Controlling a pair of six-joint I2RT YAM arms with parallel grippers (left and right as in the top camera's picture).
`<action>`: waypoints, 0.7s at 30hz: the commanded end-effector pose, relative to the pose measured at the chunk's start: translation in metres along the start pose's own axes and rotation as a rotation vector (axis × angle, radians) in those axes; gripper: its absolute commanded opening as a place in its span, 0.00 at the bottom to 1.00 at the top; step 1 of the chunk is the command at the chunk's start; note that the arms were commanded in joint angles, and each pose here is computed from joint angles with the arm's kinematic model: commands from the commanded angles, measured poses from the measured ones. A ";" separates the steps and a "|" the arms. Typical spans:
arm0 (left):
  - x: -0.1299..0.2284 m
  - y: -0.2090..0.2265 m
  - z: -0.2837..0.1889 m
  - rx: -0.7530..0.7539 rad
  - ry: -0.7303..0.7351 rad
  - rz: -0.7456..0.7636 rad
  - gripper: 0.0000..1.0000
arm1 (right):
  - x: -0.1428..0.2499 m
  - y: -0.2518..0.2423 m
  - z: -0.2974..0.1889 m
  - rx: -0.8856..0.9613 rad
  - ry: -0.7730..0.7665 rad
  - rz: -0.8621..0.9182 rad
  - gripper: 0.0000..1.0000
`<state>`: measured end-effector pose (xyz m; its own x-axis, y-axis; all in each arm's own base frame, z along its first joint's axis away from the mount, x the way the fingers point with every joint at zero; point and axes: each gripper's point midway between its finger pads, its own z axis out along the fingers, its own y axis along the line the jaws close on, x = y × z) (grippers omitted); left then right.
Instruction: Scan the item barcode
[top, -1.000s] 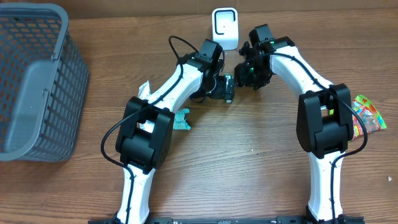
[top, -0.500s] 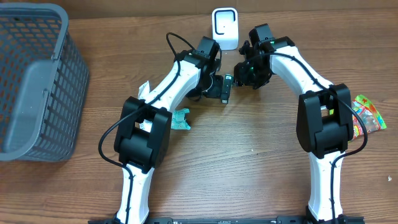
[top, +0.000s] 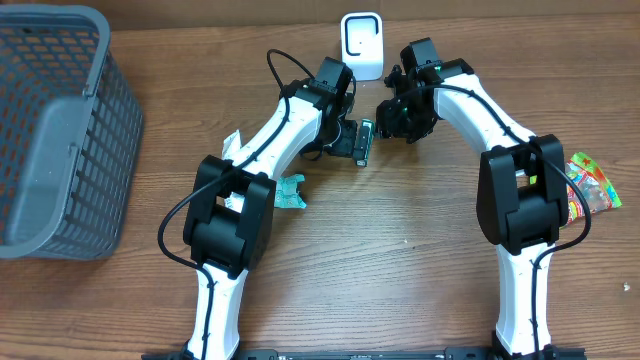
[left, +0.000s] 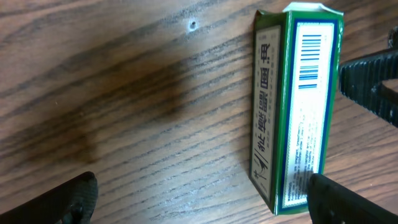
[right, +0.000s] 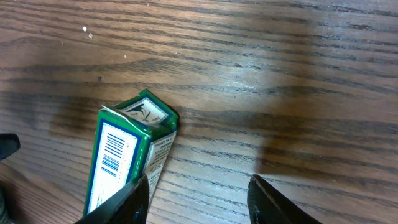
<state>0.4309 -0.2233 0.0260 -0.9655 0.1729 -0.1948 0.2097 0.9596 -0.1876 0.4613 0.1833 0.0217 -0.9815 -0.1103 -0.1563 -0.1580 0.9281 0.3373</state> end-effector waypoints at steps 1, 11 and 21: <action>-0.002 0.012 -0.008 -0.047 -0.029 0.022 1.00 | 0.003 0.002 0.005 -0.008 0.013 0.002 0.52; 0.011 0.044 0.002 -0.005 0.025 -0.112 1.00 | 0.006 0.002 0.005 -0.006 0.026 0.006 0.52; 0.022 0.061 0.009 0.098 0.064 -0.201 1.00 | 0.007 0.005 0.005 -0.026 0.029 0.010 0.52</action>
<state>0.4345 -0.1718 0.0168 -0.9900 0.0207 -0.1397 0.0639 0.9478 -0.3124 0.4579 0.1831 0.0212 -0.9837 -0.1108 -0.1417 -0.1535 0.9278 0.3401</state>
